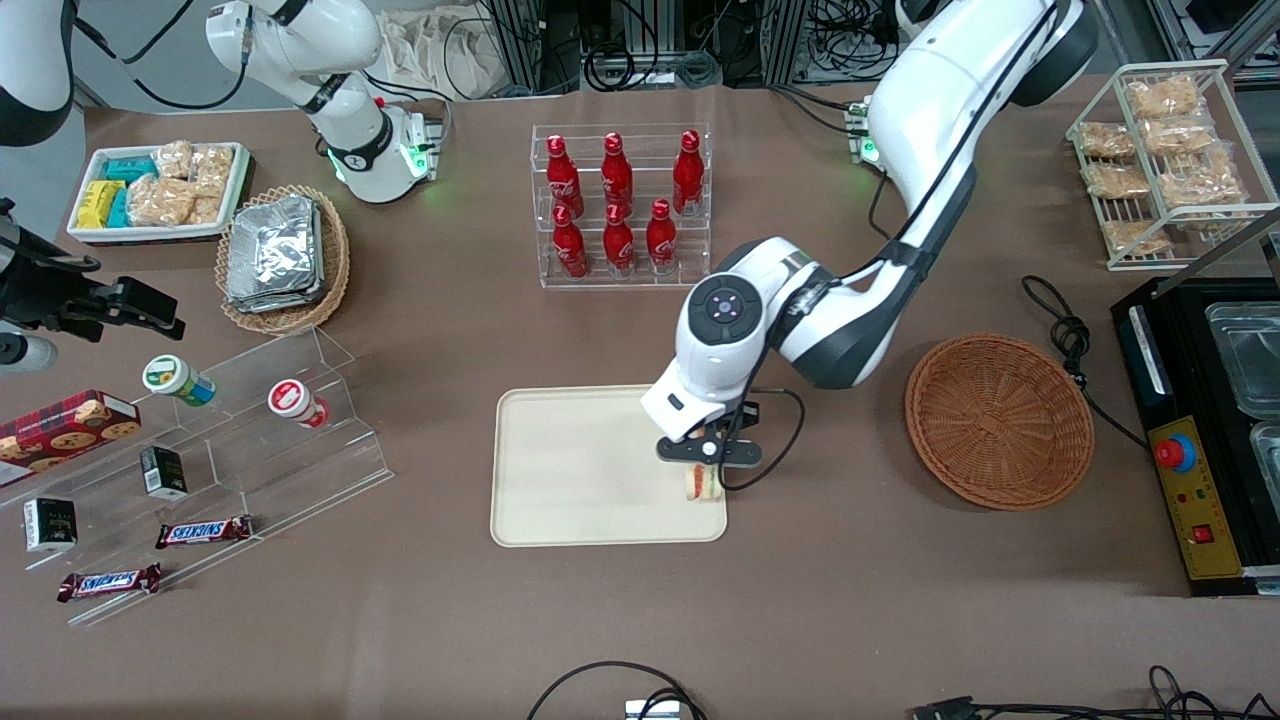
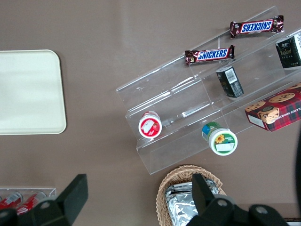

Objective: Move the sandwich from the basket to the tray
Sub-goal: 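Carry the sandwich over the cream tray and lower it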

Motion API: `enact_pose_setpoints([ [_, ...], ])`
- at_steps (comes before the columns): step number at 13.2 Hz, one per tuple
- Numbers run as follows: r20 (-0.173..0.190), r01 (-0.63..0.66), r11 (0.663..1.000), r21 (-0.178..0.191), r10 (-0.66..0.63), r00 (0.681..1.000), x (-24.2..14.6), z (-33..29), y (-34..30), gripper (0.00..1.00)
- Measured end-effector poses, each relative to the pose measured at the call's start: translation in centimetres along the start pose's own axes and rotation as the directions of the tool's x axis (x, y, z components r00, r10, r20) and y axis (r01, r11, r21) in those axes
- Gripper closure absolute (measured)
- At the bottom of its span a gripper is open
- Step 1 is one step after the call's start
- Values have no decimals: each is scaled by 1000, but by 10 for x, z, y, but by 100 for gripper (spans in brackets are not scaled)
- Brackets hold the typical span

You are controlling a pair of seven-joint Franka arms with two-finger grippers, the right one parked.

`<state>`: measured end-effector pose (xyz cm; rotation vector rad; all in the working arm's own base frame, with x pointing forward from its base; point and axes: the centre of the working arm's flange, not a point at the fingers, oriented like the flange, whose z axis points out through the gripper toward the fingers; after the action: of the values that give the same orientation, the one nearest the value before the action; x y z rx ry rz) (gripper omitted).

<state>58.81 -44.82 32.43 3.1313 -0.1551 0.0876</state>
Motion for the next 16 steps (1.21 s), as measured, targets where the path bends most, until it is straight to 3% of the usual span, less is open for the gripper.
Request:
enact_pose_setpoints([
  [2, -26, 10, 1000, 24, -9, 1000, -4, 22, 11, 83],
  [4, -34, 9, 1000, 22, -8, 999, -8, 44, 20, 83],
  [14, -12, -5, 1000, 15, 5, 1000, -14, 96, 25, 82],
  [16, -8, -5, 1000, 14, 5, 1000, -15, 100, 25, 68],
])
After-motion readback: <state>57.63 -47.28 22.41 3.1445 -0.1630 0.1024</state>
